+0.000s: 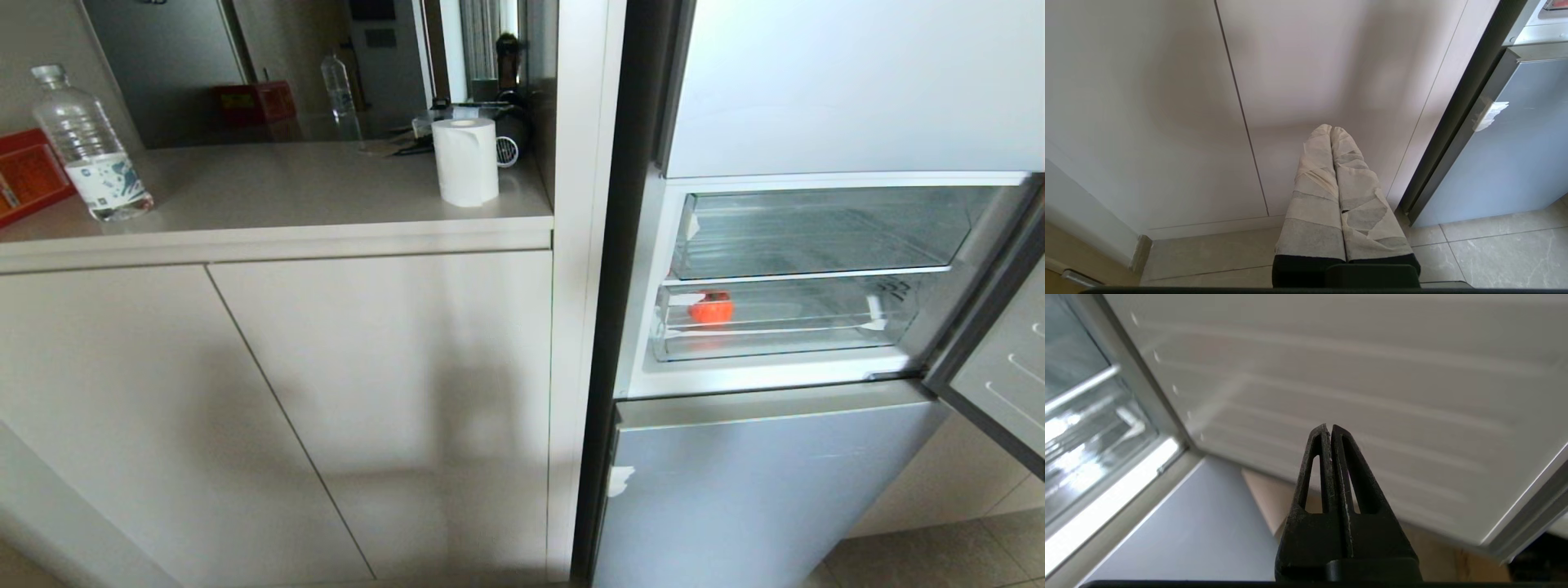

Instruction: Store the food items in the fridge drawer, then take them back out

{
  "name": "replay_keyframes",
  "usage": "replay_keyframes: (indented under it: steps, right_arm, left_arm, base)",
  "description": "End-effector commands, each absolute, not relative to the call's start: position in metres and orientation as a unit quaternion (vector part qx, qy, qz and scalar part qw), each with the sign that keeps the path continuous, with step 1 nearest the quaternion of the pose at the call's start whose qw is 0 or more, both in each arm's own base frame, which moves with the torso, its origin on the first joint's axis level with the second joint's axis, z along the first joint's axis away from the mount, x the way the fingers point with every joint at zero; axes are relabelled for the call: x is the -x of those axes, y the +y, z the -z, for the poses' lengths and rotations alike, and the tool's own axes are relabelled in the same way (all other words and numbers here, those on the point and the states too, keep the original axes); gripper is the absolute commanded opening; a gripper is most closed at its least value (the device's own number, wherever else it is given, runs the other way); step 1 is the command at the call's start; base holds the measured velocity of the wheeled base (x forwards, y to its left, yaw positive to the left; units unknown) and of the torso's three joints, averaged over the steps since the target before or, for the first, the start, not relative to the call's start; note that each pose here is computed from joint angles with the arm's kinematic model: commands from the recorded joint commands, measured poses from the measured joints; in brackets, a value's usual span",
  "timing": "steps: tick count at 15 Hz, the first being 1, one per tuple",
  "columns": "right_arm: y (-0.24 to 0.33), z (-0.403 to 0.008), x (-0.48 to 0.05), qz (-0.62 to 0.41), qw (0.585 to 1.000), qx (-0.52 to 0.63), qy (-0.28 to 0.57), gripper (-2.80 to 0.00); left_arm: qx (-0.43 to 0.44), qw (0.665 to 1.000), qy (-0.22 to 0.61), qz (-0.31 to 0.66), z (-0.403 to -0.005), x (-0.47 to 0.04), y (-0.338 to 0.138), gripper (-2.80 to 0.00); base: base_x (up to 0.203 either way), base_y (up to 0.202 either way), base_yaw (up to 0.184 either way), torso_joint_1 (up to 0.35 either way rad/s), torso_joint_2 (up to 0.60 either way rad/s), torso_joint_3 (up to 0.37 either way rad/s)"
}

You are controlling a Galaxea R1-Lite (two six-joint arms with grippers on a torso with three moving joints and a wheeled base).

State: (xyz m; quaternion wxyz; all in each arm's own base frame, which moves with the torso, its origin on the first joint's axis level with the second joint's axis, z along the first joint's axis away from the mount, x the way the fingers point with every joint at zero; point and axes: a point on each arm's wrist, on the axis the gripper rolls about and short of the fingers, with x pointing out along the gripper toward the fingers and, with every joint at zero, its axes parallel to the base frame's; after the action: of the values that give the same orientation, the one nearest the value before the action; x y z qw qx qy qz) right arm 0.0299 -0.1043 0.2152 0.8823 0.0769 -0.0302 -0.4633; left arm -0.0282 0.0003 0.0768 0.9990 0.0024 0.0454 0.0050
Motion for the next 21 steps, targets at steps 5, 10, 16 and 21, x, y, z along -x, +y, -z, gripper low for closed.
replay_keyframes:
  steps: [5,10,16,21]
  right_arm:
    - [-0.101,-0.219,-0.027,0.47,0.88,-0.061,-0.037,-2.8]
    - [-0.098,-0.219,-0.026,0.474,0.878,-0.058,-0.041,-2.8]
    - [-0.098,-0.216,-0.024,0.484,0.872,-0.059,-0.038,-2.8]
    - [-0.119,-0.209,-0.028,0.481,0.873,-0.078,-0.006,-2.8]
  left_arm:
    - [-0.003,0.999,0.045,-0.005,-0.077,0.028,0.0,-2.8]
    - [-0.003,0.999,0.045,-0.005,-0.077,0.028,0.0,-2.8]
    - [-0.003,0.999,0.045,-0.005,-0.077,0.028,0.0,-2.8]
    - [-0.003,0.999,0.045,-0.005,-0.077,0.028,0.0,-2.8]
  base:
    - [0.0,0.0,0.0,0.0,0.0,0.0]
    - [0.0,0.004,-0.121,0.002,0.0,-0.001]
    - [-0.002,0.008,-0.173,0.002,0.0,0.004]
    - [-0.001,0.008,-0.154,0.004,0.0,0.004]
